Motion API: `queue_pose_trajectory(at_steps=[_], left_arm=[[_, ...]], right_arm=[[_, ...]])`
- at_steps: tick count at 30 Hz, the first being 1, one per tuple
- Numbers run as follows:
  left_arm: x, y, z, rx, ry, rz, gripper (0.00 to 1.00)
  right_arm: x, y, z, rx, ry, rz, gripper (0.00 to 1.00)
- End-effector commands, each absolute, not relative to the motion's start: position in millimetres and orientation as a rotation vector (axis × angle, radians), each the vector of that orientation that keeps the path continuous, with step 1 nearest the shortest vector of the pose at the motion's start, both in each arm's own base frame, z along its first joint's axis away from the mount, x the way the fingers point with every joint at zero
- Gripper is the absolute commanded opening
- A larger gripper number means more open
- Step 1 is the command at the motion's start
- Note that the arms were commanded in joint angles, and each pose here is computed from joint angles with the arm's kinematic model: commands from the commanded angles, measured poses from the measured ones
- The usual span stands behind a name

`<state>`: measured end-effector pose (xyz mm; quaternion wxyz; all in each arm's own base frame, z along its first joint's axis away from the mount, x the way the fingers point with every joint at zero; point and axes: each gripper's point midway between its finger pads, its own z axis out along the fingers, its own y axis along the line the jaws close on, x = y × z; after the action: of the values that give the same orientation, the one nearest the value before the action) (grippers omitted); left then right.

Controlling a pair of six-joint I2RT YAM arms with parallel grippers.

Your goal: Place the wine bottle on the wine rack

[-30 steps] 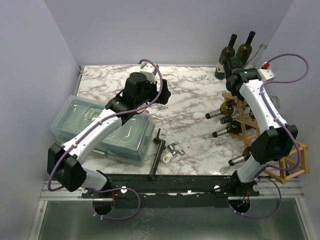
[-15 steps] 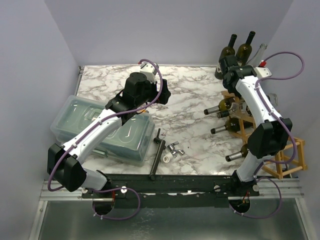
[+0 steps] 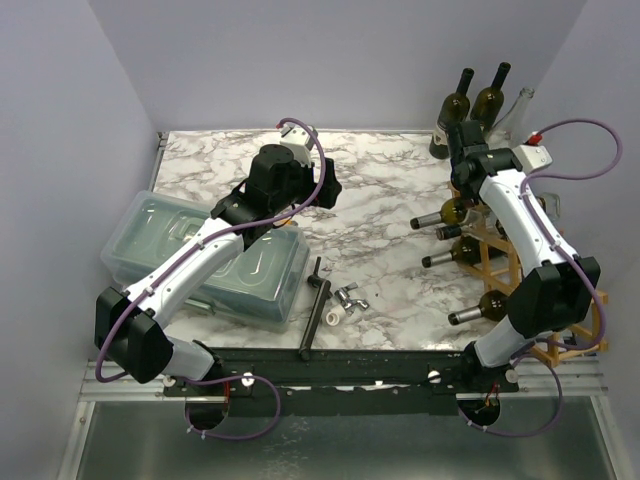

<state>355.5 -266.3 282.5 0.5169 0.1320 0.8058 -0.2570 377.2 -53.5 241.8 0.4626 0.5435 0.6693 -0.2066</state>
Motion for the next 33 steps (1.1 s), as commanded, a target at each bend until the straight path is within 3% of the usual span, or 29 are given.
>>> queue_pose_trajectory(at_steps=[1, 33], left_arm=[[355.4, -272.4, 293.4, 0.326, 1.915, -0.646, 0.92], [356.2, -270.3, 296.3, 0.323, 1.908, -0.642, 0.92]], right_arm=[[396.9, -65.2, 282.2, 1.319, 1.424, -0.42, 0.01], [431.0, -67.5, 324.0, 1.492, 1.057, -0.201, 0.0]])
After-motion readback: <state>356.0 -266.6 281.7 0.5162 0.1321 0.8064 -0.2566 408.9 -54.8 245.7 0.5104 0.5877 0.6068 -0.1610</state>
